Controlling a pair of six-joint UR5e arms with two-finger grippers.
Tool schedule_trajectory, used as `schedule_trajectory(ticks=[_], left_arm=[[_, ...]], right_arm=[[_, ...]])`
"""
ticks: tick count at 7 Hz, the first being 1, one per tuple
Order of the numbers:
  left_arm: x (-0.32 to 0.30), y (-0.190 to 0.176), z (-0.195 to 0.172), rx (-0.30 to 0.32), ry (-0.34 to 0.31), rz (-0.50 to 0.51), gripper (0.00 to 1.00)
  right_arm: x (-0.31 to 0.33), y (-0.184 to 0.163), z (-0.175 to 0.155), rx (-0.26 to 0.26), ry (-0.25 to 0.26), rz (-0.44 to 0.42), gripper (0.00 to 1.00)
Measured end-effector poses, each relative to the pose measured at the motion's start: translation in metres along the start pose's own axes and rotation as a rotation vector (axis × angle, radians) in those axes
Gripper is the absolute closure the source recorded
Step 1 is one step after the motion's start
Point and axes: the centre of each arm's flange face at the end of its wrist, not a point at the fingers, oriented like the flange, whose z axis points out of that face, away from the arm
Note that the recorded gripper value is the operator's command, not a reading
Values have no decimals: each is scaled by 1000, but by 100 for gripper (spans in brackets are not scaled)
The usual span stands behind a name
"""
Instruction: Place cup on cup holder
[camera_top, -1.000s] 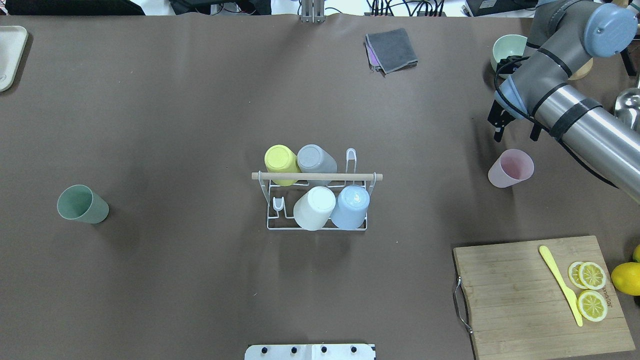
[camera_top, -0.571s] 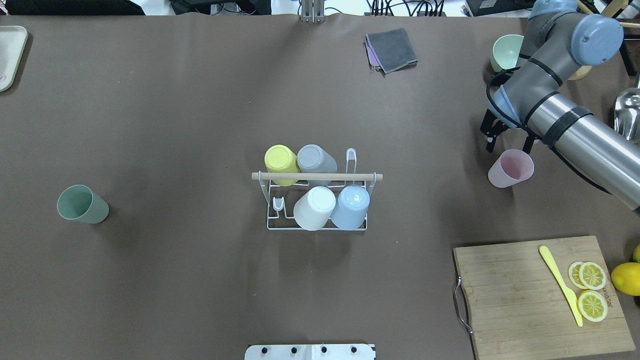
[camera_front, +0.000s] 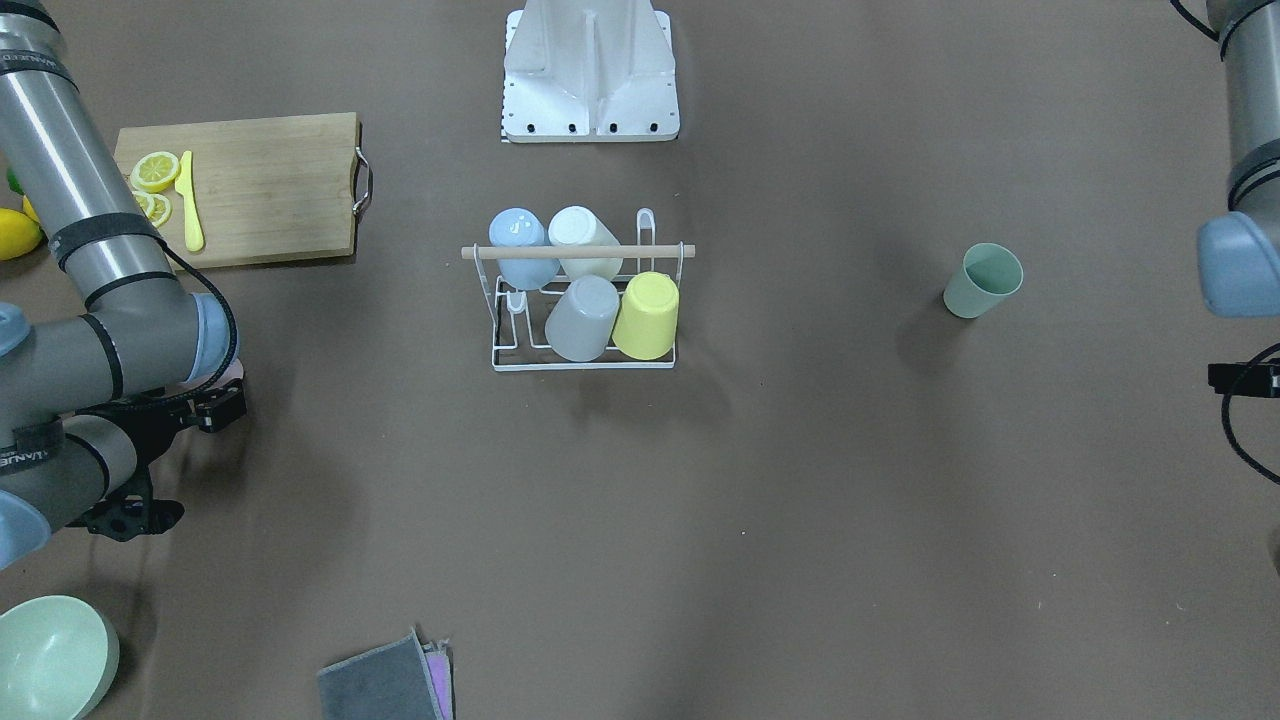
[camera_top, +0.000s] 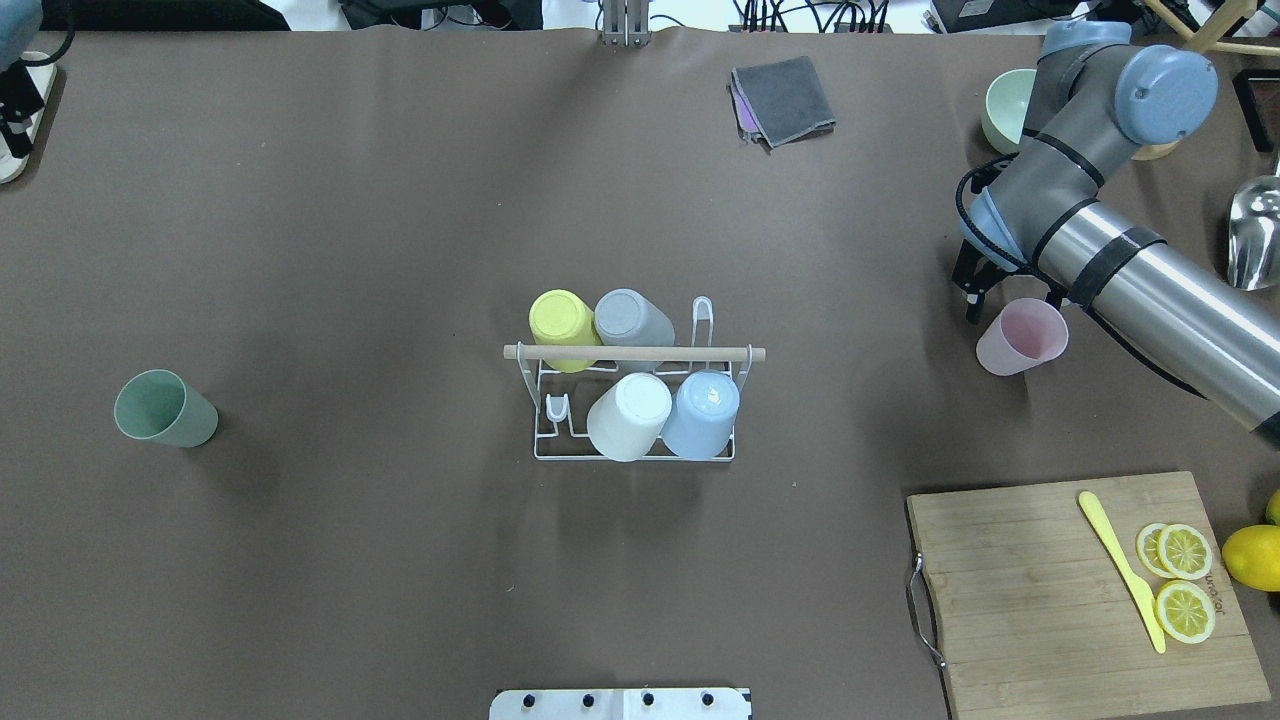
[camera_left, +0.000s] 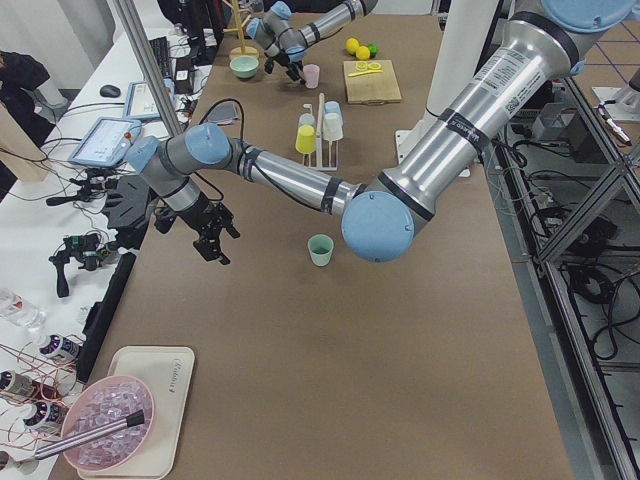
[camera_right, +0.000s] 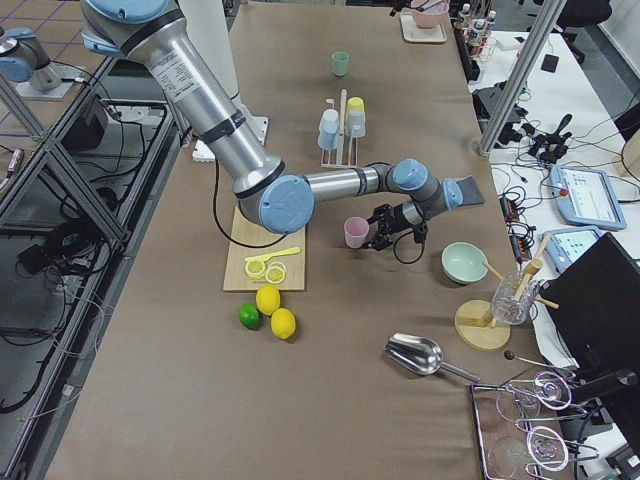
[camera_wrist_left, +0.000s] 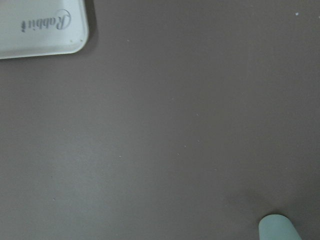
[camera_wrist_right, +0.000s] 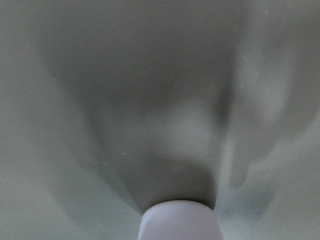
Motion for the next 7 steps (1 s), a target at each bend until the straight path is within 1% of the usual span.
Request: schedule_trajectory(ticks=[1, 3, 4, 5, 6, 7], left_arm=[[16, 0, 12, -36, 31, -2, 3], [56, -3, 41, -104, 60, 13, 3], [78, -4, 57, -129, 83, 20, 3], [94, -5, 69, -147, 102, 20, 3], [107, -5, 80, -164, 107, 19, 3], [119, -4, 92, -182, 104, 25, 3]], right_arm=[[1, 1, 1, -9, 0, 9, 4], [1, 1, 7, -25, -6, 21, 5], [1, 0, 11, -32, -5, 24, 7], [1, -1, 15, -40, -3, 26, 14], [3, -1, 19, -48, -2, 25, 22], [5, 0, 21, -59, -2, 21, 35]])
